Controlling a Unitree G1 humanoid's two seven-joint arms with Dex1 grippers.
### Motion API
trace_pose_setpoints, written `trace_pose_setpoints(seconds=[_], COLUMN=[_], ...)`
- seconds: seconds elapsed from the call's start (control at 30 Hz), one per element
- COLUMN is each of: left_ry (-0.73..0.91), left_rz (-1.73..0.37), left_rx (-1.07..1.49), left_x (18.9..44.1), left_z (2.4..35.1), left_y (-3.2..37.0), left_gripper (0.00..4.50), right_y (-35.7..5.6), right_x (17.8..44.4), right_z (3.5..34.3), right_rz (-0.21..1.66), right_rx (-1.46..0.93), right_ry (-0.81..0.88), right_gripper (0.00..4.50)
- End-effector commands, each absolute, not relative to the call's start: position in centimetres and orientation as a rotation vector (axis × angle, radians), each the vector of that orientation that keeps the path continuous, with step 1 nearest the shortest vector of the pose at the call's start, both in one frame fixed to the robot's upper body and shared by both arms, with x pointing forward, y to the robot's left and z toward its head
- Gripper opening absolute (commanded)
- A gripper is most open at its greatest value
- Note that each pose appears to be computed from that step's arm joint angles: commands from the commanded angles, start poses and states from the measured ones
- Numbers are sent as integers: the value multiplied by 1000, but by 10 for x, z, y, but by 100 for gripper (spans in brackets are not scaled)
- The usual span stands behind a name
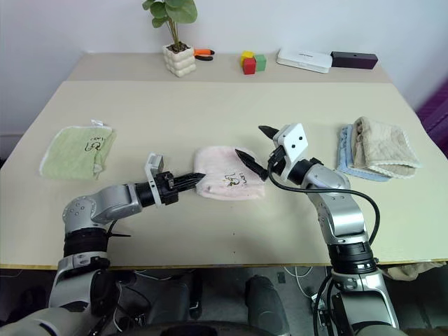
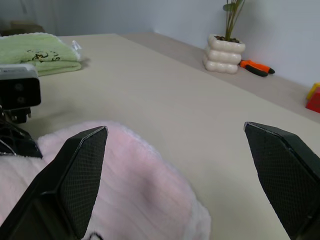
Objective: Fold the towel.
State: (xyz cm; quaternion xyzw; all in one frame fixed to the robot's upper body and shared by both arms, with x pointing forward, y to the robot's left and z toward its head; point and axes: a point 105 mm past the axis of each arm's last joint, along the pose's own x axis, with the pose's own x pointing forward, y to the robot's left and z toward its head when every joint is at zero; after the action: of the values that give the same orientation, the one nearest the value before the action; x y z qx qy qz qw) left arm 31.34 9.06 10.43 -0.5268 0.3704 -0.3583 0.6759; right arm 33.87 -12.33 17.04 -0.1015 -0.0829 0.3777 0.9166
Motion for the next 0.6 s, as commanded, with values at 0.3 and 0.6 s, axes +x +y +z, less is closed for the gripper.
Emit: trace_pose_setpoints(seconds=[0.3, 0.6], left_ry=[719, 250], left_rz=[-752, -598], left_rx=[-1052, -907], left_x=[327, 366], left_z=[111, 158], left_y=[96, 147], left_gripper=[6, 6], right_y=[-131, -137], right_x=[337, 340], right_z=[185, 181], right_rz=[748, 739], right_rx=[-245, -251], right_ry=[-233, -222], right_gripper=[450, 450])
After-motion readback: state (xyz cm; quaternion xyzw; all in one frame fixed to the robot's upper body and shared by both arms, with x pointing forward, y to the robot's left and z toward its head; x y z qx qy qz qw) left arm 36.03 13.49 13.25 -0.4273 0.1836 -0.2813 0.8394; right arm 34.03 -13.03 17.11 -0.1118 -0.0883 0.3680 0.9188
